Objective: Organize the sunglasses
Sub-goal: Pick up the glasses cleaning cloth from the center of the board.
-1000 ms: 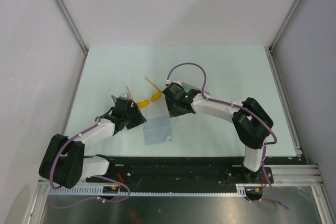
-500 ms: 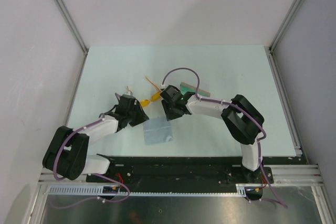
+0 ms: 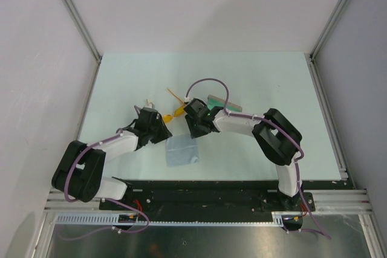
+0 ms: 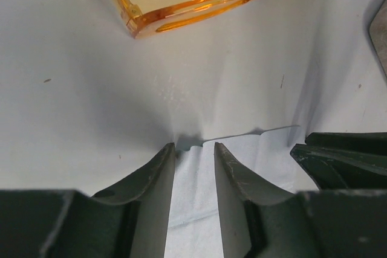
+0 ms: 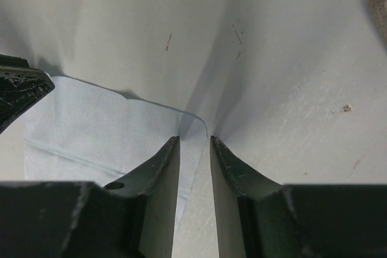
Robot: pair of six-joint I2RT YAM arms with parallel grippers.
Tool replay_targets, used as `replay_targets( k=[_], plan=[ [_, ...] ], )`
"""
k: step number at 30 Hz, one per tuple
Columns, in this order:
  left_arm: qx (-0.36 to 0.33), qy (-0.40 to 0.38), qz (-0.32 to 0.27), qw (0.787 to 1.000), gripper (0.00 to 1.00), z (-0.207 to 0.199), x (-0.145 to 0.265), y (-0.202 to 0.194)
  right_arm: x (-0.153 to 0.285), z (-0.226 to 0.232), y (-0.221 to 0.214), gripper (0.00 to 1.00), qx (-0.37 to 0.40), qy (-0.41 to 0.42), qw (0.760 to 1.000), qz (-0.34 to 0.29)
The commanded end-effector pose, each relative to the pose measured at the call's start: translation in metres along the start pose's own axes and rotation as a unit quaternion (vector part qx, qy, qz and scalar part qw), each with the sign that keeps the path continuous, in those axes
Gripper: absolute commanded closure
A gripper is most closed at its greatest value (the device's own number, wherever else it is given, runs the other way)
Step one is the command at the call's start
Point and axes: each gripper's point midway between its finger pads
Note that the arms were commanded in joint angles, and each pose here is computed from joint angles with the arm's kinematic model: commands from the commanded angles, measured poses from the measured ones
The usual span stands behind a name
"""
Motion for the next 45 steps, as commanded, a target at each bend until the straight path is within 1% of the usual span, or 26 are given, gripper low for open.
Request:
replay_targets(
  k=[1, 4, 9, 13, 15, 16, 20, 23, 27, 30, 32, 33, 39, 43, 45],
  plan=[
    [-0.012, 0.042, 0.021, 0.999, 0.64, 0.023, -0.002, -0.015, -0.009, 0.004, 0.000, 0.74, 0.009, 0.004, 1.000, 0.000],
    [-0.016, 0.043, 0.022, 0.999, 0.65, 0.025, -0.001, -0.017, -0.009, 0.009, -0.002, 0.79, 0.015, 0.009, 1.000, 0.003],
    [-0.017, 0.046, 0.025, 0.999, 0.67, 0.028, -0.001, -0.019, -0.010, 0.009, -0.004, 0.81, 0.012, 0.007, 1.000, 0.005],
    [-0.019, 0.048, 0.023, 0.998, 0.69, 0.031, 0.000, -0.020, -0.011, 0.007, -0.004, 0.90, 0.013, 0.003, 1.000, 0.005],
    [-0.019, 0.047, 0.023, 0.998, 0.71, 0.031, 0.000, -0.020, -0.012, 0.006, -0.004, 0.91, 0.012, 0.002, 1.000, 0.005],
    [-0.020, 0.046, 0.022, 0.998, 0.73, 0.031, 0.001, -0.020, -0.012, 0.006, -0.004, 0.95, 0.012, 0.002, 1.000, 0.005],
    [-0.022, 0.045, 0.025, 0.998, 0.78, 0.031, 0.000, -0.021, -0.010, 0.005, -0.003, 1.00, 0.012, -0.003, 1.000, 0.003],
    [-0.025, 0.045, 0.028, 0.998, 0.82, 0.031, 0.001, -0.022, -0.008, 0.004, -0.001, 1.00, 0.013, -0.005, 1.000, -0.001],
    [-0.028, 0.045, 0.027, 0.998, 0.85, 0.032, 0.001, -0.022, -0.006, 0.005, 0.002, 1.00, 0.016, -0.004, 1.000, -0.005],
    [-0.029, 0.047, 0.027, 0.998, 0.91, 0.033, 0.000, -0.023, -0.006, 0.006, 0.002, 1.00, 0.019, -0.003, 1.000, -0.006],
    [-0.032, 0.046, 0.026, 0.998, 0.99, 0.032, 0.000, -0.021, -0.004, 0.006, 0.004, 1.00, 0.021, -0.004, 1.000, -0.010],
    [-0.034, 0.043, 0.023, 0.998, 1.00, 0.029, 0.000, -0.019, -0.004, 0.006, 0.006, 1.00, 0.020, -0.004, 1.000, -0.013],
    [-0.060, 0.014, 0.001, 0.998, 1.00, 0.011, 0.009, -0.005, 0.007, 0.007, 0.016, 1.00, 0.023, -0.004, 0.999, -0.032],
    [-0.072, -0.008, -0.033, 0.997, 1.00, -0.003, 0.020, 0.011, 0.015, 0.009, 0.025, 1.00, 0.025, -0.002, 0.999, -0.047],
    [-0.075, -0.012, -0.035, 0.997, 1.00, -0.006, 0.022, 0.013, 0.018, 0.009, 0.028, 1.00, 0.028, -0.001, 0.998, -0.054]
  ],
)
Point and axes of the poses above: each gripper's point midway between its finger pads, its own x axis back along the fingers, its own z axis along the line the jaws close on, y = z × x, and after that the axes turned 12 degrees about x, right-handed
